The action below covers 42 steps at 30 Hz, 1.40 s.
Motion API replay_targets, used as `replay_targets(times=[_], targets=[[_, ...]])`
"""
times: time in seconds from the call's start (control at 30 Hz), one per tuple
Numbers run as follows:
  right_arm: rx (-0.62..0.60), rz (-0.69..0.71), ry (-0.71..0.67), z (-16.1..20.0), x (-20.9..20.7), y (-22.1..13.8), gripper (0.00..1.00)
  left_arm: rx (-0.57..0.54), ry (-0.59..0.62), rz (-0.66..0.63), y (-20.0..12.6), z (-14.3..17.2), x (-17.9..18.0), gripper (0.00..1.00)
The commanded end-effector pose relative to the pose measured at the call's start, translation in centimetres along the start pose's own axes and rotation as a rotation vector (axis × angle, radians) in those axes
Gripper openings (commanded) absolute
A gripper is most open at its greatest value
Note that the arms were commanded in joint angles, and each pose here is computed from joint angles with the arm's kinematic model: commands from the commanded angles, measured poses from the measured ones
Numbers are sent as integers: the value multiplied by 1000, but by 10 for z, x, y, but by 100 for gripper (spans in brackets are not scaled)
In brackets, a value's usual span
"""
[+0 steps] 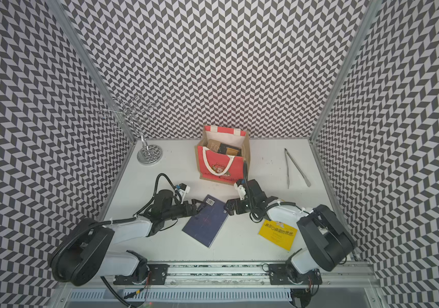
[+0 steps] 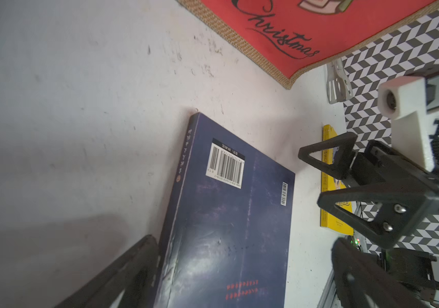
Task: Put the books into the canvas bag
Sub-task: Adjust the book at the center of the board.
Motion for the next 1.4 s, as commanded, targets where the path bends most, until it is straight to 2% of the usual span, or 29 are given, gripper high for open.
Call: replay_targets(times=[0.0,0.07,0.2,0.37,0.5,0.63,0.8,1.07,1.23,1.37], targets=[[-105,-31,-119,-21,5,-1,99,-103,-3,-83,-21,-3,6,100],[-101,-54,-125,-27,5,5,99,-127,-52,-126,-32,3,12,100],[-91,-92,-126,-35,5,20,99,-101,-162,-169,-46,27,29,100],[-48,-121,-150,-39,7,36,99,-92,-247,-154,-62,48,39,100],[8,-152,-167,-30,16,46,99,-100,-299,-117,-70,63,38,100],[43,-173,-177,-15,25,46,98,-54,-340,-142,-69,78,44,100],[64,-210,-161,6,32,33,95,9,-321,-199,-63,86,47,100],[88,-287,-143,36,44,11,89,-2,-287,-143,-47,76,39,100],[94,-289,-117,45,45,4,86,-8,-217,-82,-34,61,21,100],[77,-187,-96,37,32,9,92,-101,-159,-276,-45,42,8,100]])
Point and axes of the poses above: each gripper's point midway between its finger pads, its own y axis out along the fingers, its own x axis along the line the jaws close on, z = x × y, the point moved 9 cm from there along -y, back along the fingers, and after that the axes turned 15 degrees about -y, right-handed, at the moved point
